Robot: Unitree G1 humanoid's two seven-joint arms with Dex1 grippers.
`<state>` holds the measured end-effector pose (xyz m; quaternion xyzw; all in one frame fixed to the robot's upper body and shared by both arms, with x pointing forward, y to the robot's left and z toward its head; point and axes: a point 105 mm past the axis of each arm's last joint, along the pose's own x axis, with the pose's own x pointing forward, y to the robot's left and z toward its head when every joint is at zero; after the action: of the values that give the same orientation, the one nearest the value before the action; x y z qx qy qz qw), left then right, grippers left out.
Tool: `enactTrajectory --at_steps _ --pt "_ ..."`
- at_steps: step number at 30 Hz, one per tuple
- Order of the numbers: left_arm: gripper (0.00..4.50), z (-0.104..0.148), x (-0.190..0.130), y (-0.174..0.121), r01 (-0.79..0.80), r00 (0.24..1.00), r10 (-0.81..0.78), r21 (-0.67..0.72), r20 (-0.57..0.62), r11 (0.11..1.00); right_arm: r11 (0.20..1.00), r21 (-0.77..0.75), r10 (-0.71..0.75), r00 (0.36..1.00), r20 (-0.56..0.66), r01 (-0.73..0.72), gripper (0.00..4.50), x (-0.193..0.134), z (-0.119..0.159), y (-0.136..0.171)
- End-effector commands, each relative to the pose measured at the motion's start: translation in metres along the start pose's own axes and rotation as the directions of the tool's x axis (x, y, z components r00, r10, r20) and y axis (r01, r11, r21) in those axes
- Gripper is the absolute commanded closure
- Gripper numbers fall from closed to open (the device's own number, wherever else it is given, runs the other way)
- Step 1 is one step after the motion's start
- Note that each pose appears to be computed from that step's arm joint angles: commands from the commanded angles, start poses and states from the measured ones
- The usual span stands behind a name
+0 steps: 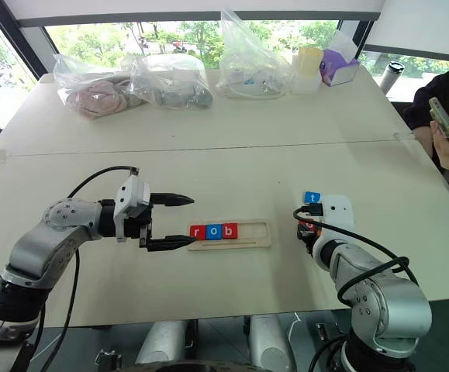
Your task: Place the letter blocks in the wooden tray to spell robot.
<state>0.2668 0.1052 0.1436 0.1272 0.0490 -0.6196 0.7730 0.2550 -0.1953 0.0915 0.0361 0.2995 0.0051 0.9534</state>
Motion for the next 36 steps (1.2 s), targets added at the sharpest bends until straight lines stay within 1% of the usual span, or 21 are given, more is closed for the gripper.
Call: enactTrajectory --at_steps 1,2,3,4,5,7,8,9,11,12,14,15,18,20,23,27,29,33,36 --pt "0.00 0.009 -0.002 -0.001 -0.003 1.000 0.002 0.046 0.014 0.999 0.999 -0.027 0.022 1.000 0.011 -0.022 1.36 -0.002 0.005 0.003" --pt "0.00 0.009 -0.002 -0.001 -0.003 1.000 0.002 0.047 0.013 0.999 0.998 -0.051 0.047 0.999 0.011 -0.047 0.97 -0.003 0.007 0.004" --pt "0.00 0.009 -0.003 -0.001 -0.004 1.000 0.003 0.047 0.013 0.999 0.987 -0.118 0.109 0.994 0.010 -0.107 0.38 -0.006 0.012 0.009" --pt "0.00 0.009 -0.003 0.000 -0.004 1.000 0.004 0.048 0.013 0.999 0.965 -0.195 0.176 0.984 -0.004 -0.174 0.04 -0.010 0.017 0.015" --pt "0.00 0.010 -0.003 0.000 -0.004 1.000 0.004 0.049 0.012 0.999 0.945 -0.245 0.219 0.976 -0.022 -0.217 0.04 -0.013 0.019 0.019" --pt "0.00 0.010 -0.003 0.000 -0.004 1.000 0.003 0.051 0.012 0.999 0.845 -0.428 0.328 0.943 -0.060 -0.321 0.04 -0.025 0.032 0.025" --pt "0.00 0.010 -0.003 0.000 -0.003 1.000 0.003 0.052 0.011 0.999 0.800 -0.487 0.359 0.930 -0.080 -0.351 0.04 -0.030 0.036 0.026" --pt "0.00 0.011 -0.003 0.000 -0.002 1.000 0.002 0.054 0.012 0.999 0.718 -0.578 0.405 0.908 -0.106 -0.388 0.04 -0.035 0.044 0.022" --pt "0.00 0.011 -0.002 0.001 -0.002 1.000 0.001 0.057 0.012 0.998 0.596 -0.684 0.447 0.882 -0.154 -0.421 0.04 -0.038 0.054 0.014" --pt "0.00 0.011 -0.001 0.002 -0.003 1.000 0.002 0.058 0.014 0.998 0.545 -0.730 0.438 0.882 -0.171 -0.412 0.04 -0.032 0.059 0.004" --pt "0.00 0.012 -0.001 0.003 -0.004 1.000 0.003 0.059 0.014 0.998 0.499 -0.773 0.412 0.892 -0.186 -0.392 0.04 -0.021 0.064 -0.014" --pt "0.00 0.012 -0.001 0.002 -0.004 1.000 0.003 0.061 0.014 0.998 0.464 -0.780 0.429 0.877 -0.217 -0.420 0.04 -0.019 0.064 -0.018" --pt "0.00 0.011 -0.001 0.003 -0.008 1.000 0.008 0.064 0.009 0.998 0.325 -0.786 0.511 0.797 -0.321 -0.525 0.04 -0.018 0.059 -0.024" --pt "0.00 0.011 -0.002 0.003 -0.014 1.000 0.013 0.066 0.007 0.998 0.277 -0.791 0.528 0.774 -0.349 -0.546 0.04 -0.014 0.059 -0.029" --pt "0.00 0.013 -0.003 0.004 -0.025 1.000 0.025 0.062 0.011 0.998 0.233 -0.771 0.547 0.735 -0.401 -0.593 0.04 -0.006 0.055 -0.036" --pt "0.00 0.013 -0.004 0.003 -0.032 0.999 0.032 0.064 0.009 0.997 0.202 -0.774 0.534 0.730 -0.426 -0.600 0.04 0.006 0.050 -0.042" --pt "0.00 0.013 -0.004 0.003 -0.036 0.999 0.036 0.062 0.009 0.997 0.193 -0.759 0.546 0.711 -0.444 -0.622 0.04 0.009 0.045 -0.042" --pt "0.00 0.012 -0.005 0.003 -0.042 0.999 0.041 0.063 0.007 0.997 0.193 -0.743 0.554 0.697 -0.456 -0.640 0.04 0.014 0.039 -0.043" --pt "0.00 0.013 -0.005 0.003 -0.044 0.999 0.044 0.063 0.007 0.997 0.229 -0.733 0.547 0.707 -0.448 -0.641 0.04 0.023 0.036 -0.047"
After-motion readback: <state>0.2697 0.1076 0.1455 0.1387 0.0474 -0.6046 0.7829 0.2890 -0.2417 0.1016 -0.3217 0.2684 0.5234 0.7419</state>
